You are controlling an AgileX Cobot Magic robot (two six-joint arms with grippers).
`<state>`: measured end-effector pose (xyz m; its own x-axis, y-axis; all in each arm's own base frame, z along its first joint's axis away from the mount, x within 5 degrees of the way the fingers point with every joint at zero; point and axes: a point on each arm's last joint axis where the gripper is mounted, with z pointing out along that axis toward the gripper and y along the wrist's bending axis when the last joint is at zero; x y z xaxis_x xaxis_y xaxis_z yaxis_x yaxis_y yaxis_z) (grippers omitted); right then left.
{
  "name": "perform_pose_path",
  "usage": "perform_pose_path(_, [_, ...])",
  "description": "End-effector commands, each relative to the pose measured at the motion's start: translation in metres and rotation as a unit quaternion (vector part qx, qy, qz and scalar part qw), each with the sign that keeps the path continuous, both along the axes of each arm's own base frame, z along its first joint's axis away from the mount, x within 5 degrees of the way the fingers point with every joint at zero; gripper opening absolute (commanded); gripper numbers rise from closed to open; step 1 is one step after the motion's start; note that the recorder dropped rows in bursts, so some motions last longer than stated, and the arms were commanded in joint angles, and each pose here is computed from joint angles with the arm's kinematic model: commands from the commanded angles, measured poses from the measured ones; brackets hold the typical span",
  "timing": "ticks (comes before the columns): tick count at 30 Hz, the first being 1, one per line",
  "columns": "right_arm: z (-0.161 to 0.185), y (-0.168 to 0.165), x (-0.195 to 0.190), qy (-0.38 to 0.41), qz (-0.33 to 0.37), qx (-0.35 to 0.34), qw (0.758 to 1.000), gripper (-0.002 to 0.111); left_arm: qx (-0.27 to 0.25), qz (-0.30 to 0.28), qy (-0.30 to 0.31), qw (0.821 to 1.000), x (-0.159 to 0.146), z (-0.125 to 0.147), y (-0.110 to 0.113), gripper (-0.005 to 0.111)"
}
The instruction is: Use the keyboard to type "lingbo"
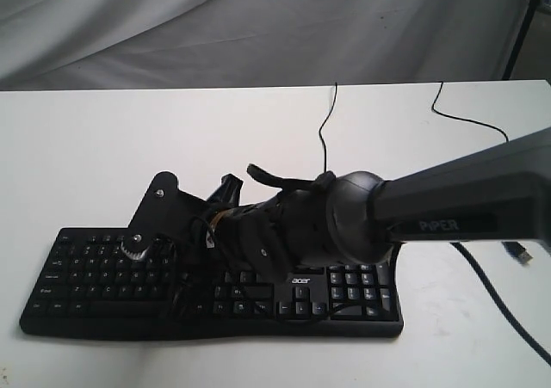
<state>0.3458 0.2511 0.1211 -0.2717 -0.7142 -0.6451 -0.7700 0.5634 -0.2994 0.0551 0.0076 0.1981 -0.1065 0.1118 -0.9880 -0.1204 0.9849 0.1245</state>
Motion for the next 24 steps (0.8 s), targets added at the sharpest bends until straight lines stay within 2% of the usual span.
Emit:
perform_pose_path(1, [0.001,0.000,0.003,-0.012,0.002,0.001,1.000,0.000,-0.002,-0.002,0.002,1.000,0.000,-0.002,0.000,0.001])
perform_pose_path(16, [-0.020,0.000,0.002,0.009,-0.001,-0.010,1.000,0.000,-0.002,-0.002,0.002,1.000,0.000,-0.002,0.000,0.001])
perform_pose_path(24, [-0.008,0.000,0.002,0.004,0.000,-0.005,1.000,0.000,-0.002,-0.002,0.002,1.000,0.000,-0.002,0.000,0.001])
